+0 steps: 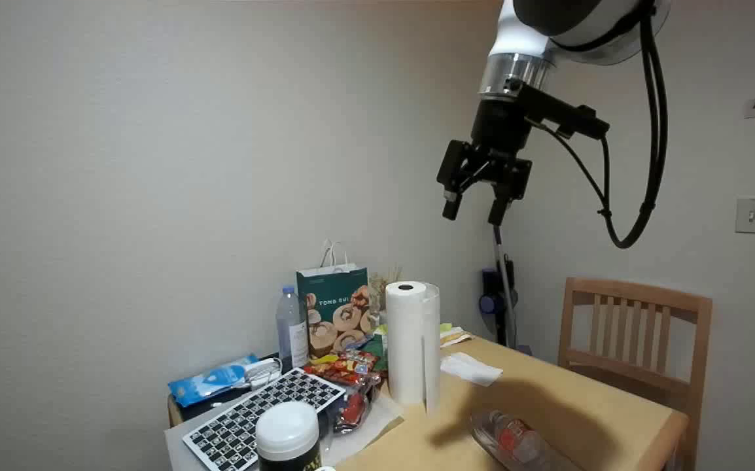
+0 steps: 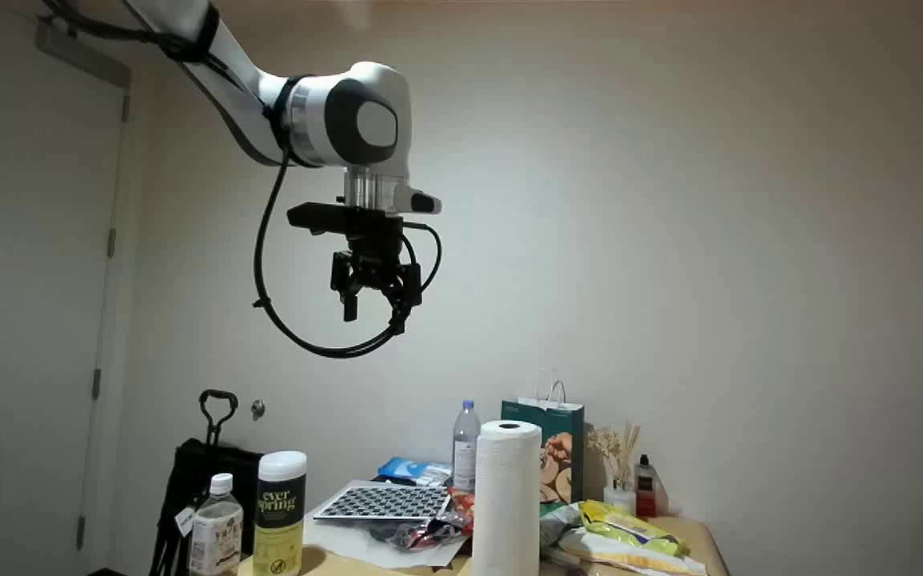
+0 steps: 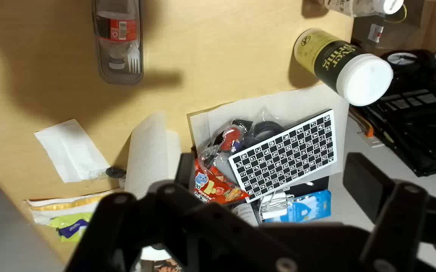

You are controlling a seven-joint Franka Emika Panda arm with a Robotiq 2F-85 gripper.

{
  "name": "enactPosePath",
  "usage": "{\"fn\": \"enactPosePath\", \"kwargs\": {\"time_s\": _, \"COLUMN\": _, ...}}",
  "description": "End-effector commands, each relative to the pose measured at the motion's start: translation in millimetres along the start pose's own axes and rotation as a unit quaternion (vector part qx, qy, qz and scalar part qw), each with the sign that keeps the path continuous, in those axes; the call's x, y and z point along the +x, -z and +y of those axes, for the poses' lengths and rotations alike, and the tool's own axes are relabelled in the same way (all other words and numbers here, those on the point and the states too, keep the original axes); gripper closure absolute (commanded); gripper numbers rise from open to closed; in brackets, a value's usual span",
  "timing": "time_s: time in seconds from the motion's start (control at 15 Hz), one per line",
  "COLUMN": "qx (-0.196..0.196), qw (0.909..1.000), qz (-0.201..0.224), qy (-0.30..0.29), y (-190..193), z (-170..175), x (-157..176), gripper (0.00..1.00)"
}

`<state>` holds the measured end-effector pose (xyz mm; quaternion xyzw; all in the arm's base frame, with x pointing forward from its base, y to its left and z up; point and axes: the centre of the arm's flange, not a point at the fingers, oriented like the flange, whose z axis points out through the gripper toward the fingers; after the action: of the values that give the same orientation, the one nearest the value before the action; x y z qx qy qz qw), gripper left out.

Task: Pick up the bottle and put it on the table.

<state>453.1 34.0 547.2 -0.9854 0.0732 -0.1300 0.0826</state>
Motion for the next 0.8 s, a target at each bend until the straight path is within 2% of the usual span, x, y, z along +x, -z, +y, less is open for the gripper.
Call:
{"fn": "enactPosePath", "kwargs": {"time_s": 0.0, "qx": 0.0, "qw": 1.0, "qz": 0.0, "qy": 0.0, "y": 0, "z": 0, "x": 0, "gripper": 0.0}}
{"fn": "enactPosePath", "kwargs": {"time_s": 0.4, "qx": 0.017, "qw": 0.9996, "qz": -0.005, "qy": 0.022, "y": -22, "z": 17, "x": -13, "gripper": 0.0}}
{"fn": "enactPosePath", "kwargs": {"time_s": 0.73, "qx": 0.023, "qw": 0.9971, "qz": -0.071, "qy": 0.013, "y": -69, "z": 81, "x": -61, "gripper": 0.0}}
